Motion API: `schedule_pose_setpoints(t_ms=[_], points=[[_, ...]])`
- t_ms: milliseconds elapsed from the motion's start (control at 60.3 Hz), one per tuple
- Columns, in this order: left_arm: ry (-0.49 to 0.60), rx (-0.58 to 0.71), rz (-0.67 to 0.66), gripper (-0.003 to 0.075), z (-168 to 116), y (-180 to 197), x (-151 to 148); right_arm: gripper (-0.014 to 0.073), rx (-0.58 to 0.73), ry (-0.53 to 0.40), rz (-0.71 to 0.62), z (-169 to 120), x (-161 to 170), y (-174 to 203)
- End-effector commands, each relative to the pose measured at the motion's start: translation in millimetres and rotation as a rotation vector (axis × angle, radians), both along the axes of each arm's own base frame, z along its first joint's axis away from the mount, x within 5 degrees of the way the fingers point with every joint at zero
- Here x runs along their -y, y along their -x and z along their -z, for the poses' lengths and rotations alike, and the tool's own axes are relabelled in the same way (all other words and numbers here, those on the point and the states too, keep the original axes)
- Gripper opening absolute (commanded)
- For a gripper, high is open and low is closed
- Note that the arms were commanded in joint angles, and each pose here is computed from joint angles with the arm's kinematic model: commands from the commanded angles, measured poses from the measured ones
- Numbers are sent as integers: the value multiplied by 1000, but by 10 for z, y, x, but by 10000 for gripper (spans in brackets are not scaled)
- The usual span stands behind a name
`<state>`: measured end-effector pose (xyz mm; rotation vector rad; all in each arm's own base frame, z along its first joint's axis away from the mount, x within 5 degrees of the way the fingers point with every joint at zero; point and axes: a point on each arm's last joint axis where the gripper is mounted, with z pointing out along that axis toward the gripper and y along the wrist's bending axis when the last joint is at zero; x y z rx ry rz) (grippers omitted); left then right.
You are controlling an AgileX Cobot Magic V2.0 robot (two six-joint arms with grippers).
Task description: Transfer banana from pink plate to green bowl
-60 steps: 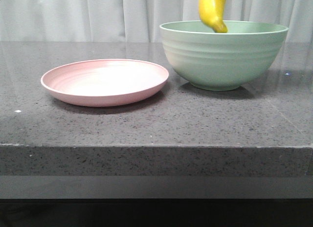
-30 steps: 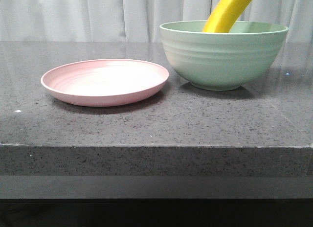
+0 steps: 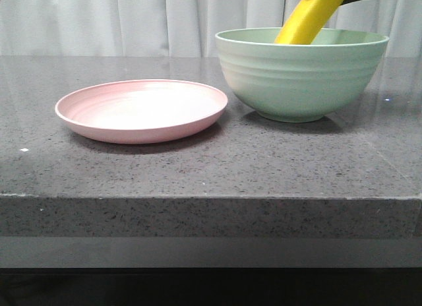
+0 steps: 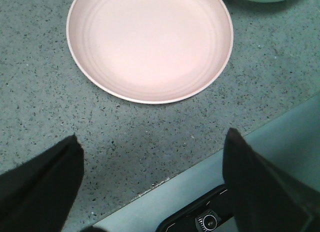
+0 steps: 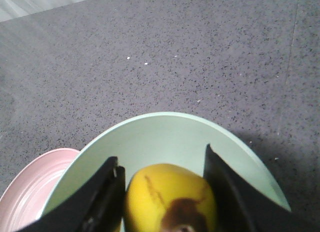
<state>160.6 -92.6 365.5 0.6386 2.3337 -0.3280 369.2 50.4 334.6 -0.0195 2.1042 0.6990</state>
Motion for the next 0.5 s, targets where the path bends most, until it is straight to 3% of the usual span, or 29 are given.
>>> schedule_pose_setpoints(t_ms=[0, 249, 481], points=[[64, 80, -17, 554, -156, -12, 3, 389, 102, -20, 14, -307, 22, 64], [64, 80, -17, 554, -156, -12, 3, 580, 102, -19, 13, -307, 21, 65], [64, 80, -17, 554, -156, -12, 3, 594, 110, -19, 8, -341, 18, 77]])
